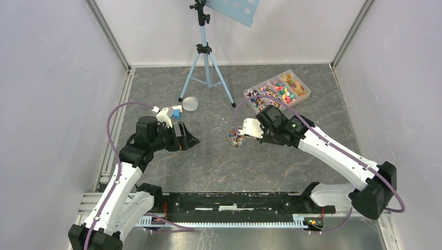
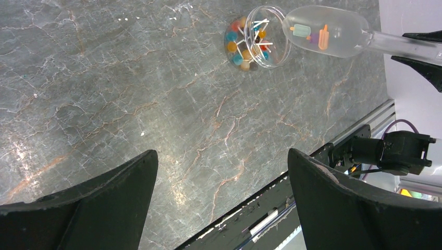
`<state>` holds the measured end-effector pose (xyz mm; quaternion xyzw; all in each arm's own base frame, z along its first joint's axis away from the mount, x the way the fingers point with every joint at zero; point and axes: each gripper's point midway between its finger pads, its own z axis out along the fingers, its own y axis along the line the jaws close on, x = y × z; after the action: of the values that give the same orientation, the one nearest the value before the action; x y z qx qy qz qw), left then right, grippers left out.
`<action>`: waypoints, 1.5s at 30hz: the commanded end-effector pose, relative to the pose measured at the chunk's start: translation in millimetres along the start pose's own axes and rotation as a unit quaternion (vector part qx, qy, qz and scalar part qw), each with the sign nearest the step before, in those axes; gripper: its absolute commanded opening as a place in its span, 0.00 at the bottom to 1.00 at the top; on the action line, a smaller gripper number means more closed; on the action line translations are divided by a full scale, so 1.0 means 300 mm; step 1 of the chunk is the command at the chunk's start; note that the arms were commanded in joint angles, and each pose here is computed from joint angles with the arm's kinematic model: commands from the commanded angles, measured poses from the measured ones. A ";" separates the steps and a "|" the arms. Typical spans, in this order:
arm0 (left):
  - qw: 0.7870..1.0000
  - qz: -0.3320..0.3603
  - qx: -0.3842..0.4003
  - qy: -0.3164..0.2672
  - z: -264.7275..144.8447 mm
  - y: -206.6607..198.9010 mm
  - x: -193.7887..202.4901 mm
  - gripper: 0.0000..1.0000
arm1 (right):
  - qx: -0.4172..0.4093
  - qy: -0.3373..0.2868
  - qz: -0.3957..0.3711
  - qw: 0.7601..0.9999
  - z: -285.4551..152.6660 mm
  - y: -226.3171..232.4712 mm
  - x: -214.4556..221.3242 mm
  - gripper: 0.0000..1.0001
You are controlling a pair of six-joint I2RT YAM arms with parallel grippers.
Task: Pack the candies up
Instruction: Place the fake candies in the packing bottle.
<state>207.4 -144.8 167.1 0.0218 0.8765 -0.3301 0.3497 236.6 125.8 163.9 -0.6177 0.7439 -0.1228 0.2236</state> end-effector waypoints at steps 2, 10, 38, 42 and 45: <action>0.999 0.032 0.012 -0.012 -0.005 -0.014 -0.018 1.00 | 0.038 0.012 0.010 0.999 -0.070 -0.061 -0.007 0.00; 0.999 0.033 0.012 -0.013 -0.007 -0.015 -0.017 1.00 | 0.040 0.030 0.001 0.999 -0.085 -0.051 -0.010 0.00; 0.999 0.037 0.033 -0.013 -0.013 -0.055 -0.051 0.97 | -0.048 -0.187 0.017 0.981 -0.133 0.044 -0.273 0.00; 0.996 0.032 0.078 -0.022 -0.028 -0.147 -0.129 0.94 | -0.086 -0.263 0.011 0.961 -0.146 0.095 -0.360 0.00; 0.991 0.056 0.119 -0.031 -0.041 -0.214 -0.182 0.87 | -0.095 -0.304 0.005 0.948 -0.154 0.113 -0.402 0.00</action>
<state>214.9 -156.7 184.8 0.0373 0.8698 -0.3567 0.3389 209.8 208.0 193.5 -0.6372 0.6990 0.0559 0.3197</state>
